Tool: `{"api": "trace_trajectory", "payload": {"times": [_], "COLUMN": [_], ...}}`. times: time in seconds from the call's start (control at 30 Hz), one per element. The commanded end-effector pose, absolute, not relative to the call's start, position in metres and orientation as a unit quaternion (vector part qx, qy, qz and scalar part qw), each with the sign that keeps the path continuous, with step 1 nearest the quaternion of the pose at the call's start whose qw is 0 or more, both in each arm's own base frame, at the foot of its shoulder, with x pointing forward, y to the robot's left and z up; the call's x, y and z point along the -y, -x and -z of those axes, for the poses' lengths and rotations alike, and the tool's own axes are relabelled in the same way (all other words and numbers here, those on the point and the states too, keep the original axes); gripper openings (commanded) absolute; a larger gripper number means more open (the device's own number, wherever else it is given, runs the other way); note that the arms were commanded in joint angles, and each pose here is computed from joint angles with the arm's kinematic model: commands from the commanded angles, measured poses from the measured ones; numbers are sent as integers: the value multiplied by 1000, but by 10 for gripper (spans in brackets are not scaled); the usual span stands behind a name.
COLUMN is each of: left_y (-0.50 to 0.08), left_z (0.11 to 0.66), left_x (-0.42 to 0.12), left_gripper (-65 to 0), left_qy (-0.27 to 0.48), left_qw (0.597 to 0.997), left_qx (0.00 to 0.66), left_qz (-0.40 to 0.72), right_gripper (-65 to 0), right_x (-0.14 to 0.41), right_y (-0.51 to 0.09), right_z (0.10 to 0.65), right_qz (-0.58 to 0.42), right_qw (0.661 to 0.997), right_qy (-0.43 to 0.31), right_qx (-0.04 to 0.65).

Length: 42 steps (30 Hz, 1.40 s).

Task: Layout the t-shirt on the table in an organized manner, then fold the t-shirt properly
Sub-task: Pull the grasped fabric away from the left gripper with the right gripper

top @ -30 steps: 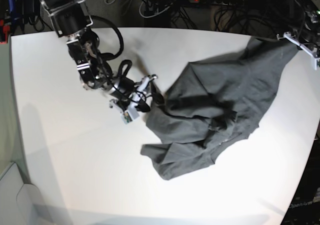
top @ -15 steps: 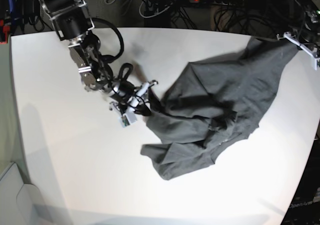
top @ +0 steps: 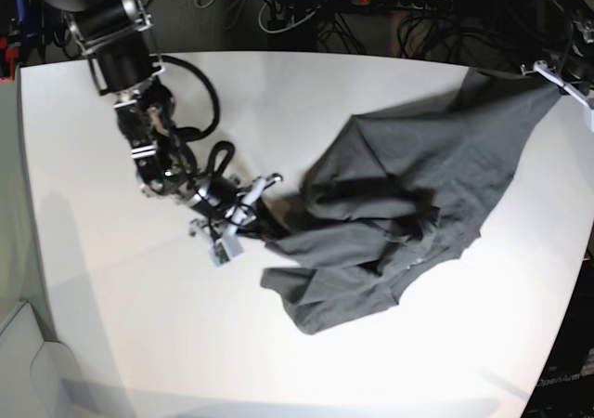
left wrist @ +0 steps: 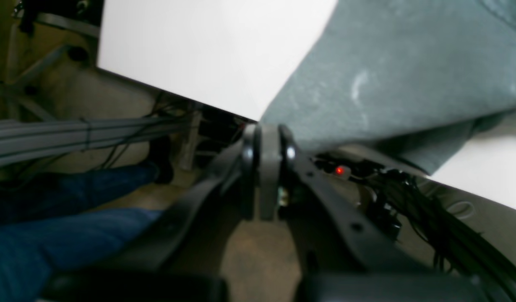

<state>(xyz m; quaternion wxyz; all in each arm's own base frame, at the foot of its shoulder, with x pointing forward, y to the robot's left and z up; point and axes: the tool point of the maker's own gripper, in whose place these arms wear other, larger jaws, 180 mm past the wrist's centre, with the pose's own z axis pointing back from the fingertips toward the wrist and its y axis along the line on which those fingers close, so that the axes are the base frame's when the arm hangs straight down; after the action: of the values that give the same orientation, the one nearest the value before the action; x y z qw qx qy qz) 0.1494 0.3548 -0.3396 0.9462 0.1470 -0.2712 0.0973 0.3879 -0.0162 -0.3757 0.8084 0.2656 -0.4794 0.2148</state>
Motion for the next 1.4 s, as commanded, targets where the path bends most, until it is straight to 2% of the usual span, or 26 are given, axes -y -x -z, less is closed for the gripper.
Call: {"api": "trace_trajectory", "payload": {"times": [0.0, 0.33, 0.6, 0.73, 1.07, 1.37], "left_y": [-151, -151, -152, -151, -151, -141], "left_z": [329, 330, 330, 330, 330, 324], "left_x": [-363, -360, -355, -355, -356, -370], "left_gripper": [-646, -646, -646, -646, -646, -646], "left_qy": [-163, -160, -156, -157, -157, -175], "left_qw": [940, 942, 940, 940, 940, 935], "left_qx": [283, 280, 286, 286, 286, 285], "left_qz": [-94, -95, -99, -98, -99, -116], "right_gripper": [-650, -650, -650, -650, -650, -650], "right_x": [17, 118, 115, 96, 92, 12], "right_y": [-399, -439, -438, -442, -497, -500], "right_z": [339, 172, 73, 69, 83, 87], "right_qz": [-233, -208, -247, -262, -257, -321], "right_qw": [780, 722, 667, 663, 707, 697], "right_qy": [-267, -127, -67, -78, -100, -146], "right_qx": [516, 648, 699, 697, 652, 624]}}
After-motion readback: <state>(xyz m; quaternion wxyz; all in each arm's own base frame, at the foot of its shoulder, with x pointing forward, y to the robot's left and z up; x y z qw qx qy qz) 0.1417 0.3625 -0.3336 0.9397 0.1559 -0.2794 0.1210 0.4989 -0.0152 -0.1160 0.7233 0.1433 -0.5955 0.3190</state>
